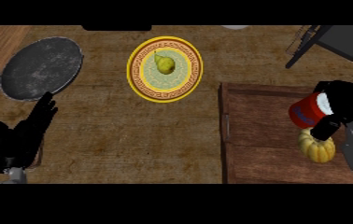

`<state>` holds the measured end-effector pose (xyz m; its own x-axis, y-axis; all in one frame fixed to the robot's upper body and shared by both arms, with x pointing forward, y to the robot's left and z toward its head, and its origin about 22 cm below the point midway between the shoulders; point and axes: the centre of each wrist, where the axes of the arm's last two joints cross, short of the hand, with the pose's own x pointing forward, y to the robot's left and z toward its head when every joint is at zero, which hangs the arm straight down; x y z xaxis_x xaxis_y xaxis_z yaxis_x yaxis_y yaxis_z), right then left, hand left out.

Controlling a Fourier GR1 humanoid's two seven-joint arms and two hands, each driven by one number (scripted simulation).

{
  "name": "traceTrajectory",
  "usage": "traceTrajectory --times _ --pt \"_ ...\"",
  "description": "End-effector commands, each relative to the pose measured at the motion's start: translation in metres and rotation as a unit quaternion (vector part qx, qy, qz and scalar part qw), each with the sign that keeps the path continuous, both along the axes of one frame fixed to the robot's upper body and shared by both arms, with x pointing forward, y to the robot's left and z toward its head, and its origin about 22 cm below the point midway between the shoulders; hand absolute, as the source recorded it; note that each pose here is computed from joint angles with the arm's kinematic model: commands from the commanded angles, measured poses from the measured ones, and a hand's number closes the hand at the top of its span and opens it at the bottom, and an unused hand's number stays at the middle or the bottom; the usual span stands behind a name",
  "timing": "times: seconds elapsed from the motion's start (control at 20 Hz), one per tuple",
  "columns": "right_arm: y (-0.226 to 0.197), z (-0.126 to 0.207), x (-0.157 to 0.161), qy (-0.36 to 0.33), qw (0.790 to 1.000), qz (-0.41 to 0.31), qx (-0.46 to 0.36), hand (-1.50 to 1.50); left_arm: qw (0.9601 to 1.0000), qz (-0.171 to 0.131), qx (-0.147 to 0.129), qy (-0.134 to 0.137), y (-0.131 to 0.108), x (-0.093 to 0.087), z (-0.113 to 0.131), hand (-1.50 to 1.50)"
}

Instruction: Pick the can from the tray and place it in the tiered shelf

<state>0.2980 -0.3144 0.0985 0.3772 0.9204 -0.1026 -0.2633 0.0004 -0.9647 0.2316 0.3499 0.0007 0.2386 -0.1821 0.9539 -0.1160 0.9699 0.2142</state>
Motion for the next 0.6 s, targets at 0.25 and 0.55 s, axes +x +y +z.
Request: traceTrajectory --times 0.25,0.55 --pt "0.010 0.003 0.046 -0.098 0.989 0.002 0.109 1.50 0.9999 -0.010 -0.002 0.001 -0.003 0.009 0.006 0.00" --pt "0.013 0.059 0.032 -0.167 0.977 -0.001 0.131 1.50 1.0000 0.003 -0.004 0.003 -0.017 0.003 -0.007 0.00"
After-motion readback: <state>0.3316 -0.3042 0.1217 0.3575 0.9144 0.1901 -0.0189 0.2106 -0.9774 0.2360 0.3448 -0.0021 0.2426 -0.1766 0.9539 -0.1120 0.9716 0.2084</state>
